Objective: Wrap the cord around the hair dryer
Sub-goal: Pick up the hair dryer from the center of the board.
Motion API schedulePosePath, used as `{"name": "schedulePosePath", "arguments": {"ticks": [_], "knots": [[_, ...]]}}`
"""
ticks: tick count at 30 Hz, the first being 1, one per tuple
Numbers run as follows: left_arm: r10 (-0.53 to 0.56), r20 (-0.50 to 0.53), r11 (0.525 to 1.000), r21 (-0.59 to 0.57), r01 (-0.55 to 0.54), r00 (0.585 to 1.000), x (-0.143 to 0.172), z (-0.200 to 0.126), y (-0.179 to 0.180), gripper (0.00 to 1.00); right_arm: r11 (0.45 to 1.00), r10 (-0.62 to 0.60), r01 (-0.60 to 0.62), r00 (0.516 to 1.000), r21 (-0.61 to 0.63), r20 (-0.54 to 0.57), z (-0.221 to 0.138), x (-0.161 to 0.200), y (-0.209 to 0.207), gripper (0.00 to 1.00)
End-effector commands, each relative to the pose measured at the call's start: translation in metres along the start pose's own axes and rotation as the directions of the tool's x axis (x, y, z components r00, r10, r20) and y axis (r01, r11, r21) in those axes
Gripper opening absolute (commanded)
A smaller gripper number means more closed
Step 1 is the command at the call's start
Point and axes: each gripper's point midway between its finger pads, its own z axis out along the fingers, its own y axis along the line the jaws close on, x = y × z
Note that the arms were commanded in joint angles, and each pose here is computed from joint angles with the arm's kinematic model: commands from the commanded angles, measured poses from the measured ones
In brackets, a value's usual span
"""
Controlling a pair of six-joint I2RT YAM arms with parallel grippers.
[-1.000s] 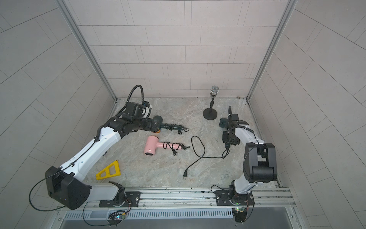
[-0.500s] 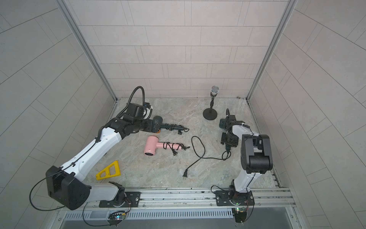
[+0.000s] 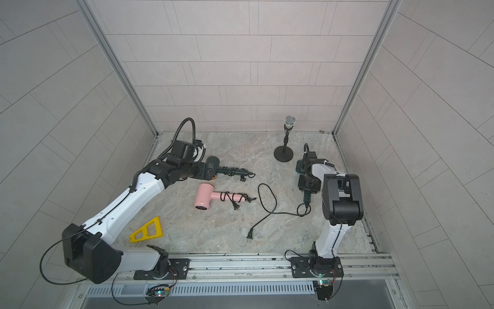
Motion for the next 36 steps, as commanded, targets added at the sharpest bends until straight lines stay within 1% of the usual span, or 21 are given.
{"name": "schedulePosePath", "arguments": {"ticks": [1,5,7,9,10,12,14,17,18,20,22,24,27,32,34,36], "knots": [[0.039,-0.004,0.999,-0.024,-0.039,0.999,0.005,-0.009,0.003,1.00,1.000,0.011,-0.011,1.000,0.021,-0.020,0.000,0.012,-0.005,0.30],[0.062,-0.005,0.998,-0.019,-0.062,0.998,0.006,-0.013,0.002,1.00,1.000,-0.008,0.008,1.000,0.010,-0.008,-0.013,0.017,-0.005,0.12],[0.083,0.000,0.997,-0.002,-0.083,0.997,0.005,-0.016,-0.003,1.00,0.998,-0.063,0.063,0.998,0.001,0.009,-0.026,0.018,0.000,0.08],[0.123,-0.003,0.992,0.035,-0.123,0.992,0.005,-0.018,-0.013,1.00,0.988,-0.155,0.155,0.988,-0.026,0.025,-0.042,0.021,0.012,0.06],[0.151,-0.006,0.987,0.061,-0.151,0.988,0.006,-0.020,-0.021,1.00,0.977,-0.205,0.207,0.978,-0.059,0.035,-0.053,0.023,0.025,0.06],[0.216,-0.015,0.971,0.109,-0.213,0.976,0.008,-0.024,-0.037,1.00,0.937,-0.329,0.332,0.943,-0.108,0.042,-0.073,0.033,0.050,0.07],[0.285,-0.030,0.949,0.149,-0.277,0.958,0.015,-0.028,-0.050,1.00,0.864,-0.488,0.486,0.873,-0.135,0.017,-0.092,0.054,0.076,0.07],[0.348,-0.039,0.918,0.215,-0.332,0.937,0.025,-0.035,-0.067,1.00,0.779,-0.598,0.586,0.801,-0.225,0.018,-0.113,0.075,0.106,0.07],[0.358,-0.042,0.913,0.225,-0.340,0.933,0.027,-0.036,-0.070,1.00,0.752,-0.630,0.617,0.776,-0.231,0.021,-0.120,0.079,0.113,0.07],[0.369,-0.048,0.907,0.236,-0.348,0.928,0.030,-0.036,-0.075,1.00,0.690,-0.705,0.693,0.708,-0.209,0.021,-0.132,0.087,0.127,0.07],[0.363,-0.053,0.909,0.242,-0.341,0.930,0.032,-0.034,-0.078,1.00,0.647,-0.748,0.738,0.663,-0.194,0.029,-0.142,0.091,0.140,0.07],[0.345,-0.050,0.912,0.253,-0.323,0.937,0.031,-0.030,-0.082,1.00,0.612,-0.775,0.769,0.630,-0.184,0.056,-0.151,0.093,0.154,0.07],[0.305,-0.030,0.921,0.266,-0.286,0.952,0.027,-0.023,-0.086,1.00,0.550,-0.821,0.821,0.565,-0.154,0.081,-0.161,0.098,0.172,0.07],[0.269,0.020,0.919,0.293,-0.263,0.963,0.016,-0.020,-0.095,1.00,0.497,-0.858,0.858,0.508,-0.130,0.074,-0.164,0.107,0.187,0.07],[0.264,0.022,0.916,0.307,-0.258,0.964,0.014,-0.019,-0.099,1.00,0.478,-0.872,0.871,0.486,-0.112,0.061,-0.164,0.110,0.188,0.07],[0.263,0.009,0.913,0.321,-0.252,0.965,0.015,-0.013,-0.101,1.00,0.467,-0.878,0.878,0.474,-0.104,0.069,-0.166,0.111,0.192,0.06]]}}
